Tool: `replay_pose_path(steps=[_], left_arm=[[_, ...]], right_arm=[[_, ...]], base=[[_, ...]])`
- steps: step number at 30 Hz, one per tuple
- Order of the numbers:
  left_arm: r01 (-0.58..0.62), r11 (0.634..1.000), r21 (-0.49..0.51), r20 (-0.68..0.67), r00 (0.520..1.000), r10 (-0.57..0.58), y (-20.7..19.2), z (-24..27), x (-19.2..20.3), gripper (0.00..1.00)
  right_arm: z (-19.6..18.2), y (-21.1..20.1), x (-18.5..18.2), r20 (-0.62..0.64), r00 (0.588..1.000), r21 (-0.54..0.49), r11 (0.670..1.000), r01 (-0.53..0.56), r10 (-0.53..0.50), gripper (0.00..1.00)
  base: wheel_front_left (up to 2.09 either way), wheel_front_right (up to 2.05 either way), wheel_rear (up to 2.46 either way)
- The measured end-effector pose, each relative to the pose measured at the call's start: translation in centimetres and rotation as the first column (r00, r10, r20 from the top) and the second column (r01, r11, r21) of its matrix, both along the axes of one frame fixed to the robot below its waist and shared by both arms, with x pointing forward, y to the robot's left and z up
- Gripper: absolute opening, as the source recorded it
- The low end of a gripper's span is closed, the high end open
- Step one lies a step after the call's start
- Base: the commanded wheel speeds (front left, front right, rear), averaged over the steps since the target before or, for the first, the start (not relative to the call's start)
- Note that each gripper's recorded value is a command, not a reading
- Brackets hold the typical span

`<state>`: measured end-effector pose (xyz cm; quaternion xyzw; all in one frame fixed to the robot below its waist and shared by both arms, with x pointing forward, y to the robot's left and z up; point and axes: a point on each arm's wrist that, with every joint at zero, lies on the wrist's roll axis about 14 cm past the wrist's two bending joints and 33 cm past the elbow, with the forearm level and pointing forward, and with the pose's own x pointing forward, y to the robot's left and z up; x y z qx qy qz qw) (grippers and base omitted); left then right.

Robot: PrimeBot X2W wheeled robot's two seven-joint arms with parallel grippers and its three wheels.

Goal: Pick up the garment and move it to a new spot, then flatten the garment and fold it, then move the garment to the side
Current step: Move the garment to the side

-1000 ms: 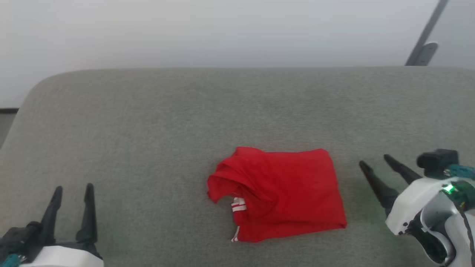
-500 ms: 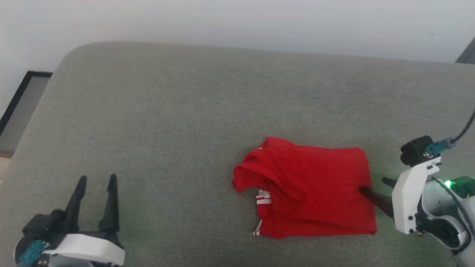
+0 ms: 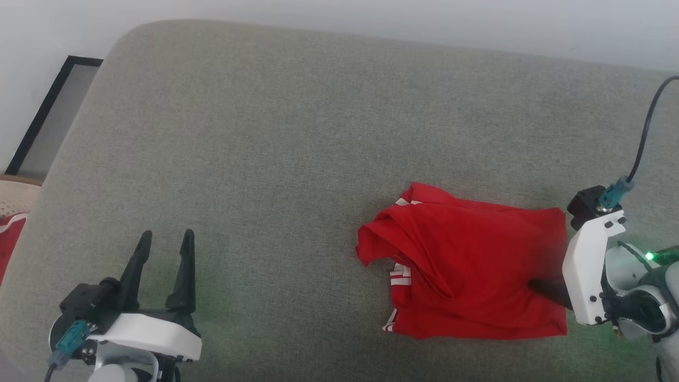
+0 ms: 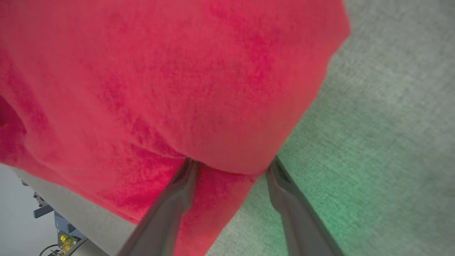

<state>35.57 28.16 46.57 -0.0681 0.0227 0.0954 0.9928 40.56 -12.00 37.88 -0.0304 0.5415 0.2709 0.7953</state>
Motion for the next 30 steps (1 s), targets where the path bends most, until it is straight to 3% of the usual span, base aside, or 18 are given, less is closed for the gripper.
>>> replay_pose_path(steps=[1,9,18,30], left_arm=[[0.000,1.000,0.000,-0.002,1.000,0.000,0.0,-0.1,0.0,1.00],[0.021,1.000,0.007,0.020,1.000,-0.021,-0.4,0.5,1.3,1.00],[0.120,0.992,0.023,0.060,0.991,-0.121,-3.2,1.4,4.7,1.00],[0.362,0.932,0.033,0.123,0.924,-0.363,-11.7,1.9,11.3,1.00]], right_arm=[[0.1,0.1,0.1,0.005,1.000,-0.004,1.000,-0.006,0.006,0.00],[1.5,-0.8,1.4,0.074,0.996,0.015,0.999,0.043,-0.044,0.00],[5.1,-6.4,4.9,0.235,0.957,-0.012,0.984,0.178,-0.170,0.00],[8.2,-17.5,7.4,0.398,0.847,-0.089,0.904,0.418,-0.353,0.00]], base=[[0.00,0.00,0.00],[0.00,0.00,0.00],[0.00,0.00,0.00],[0.00,0.00,0.00]])
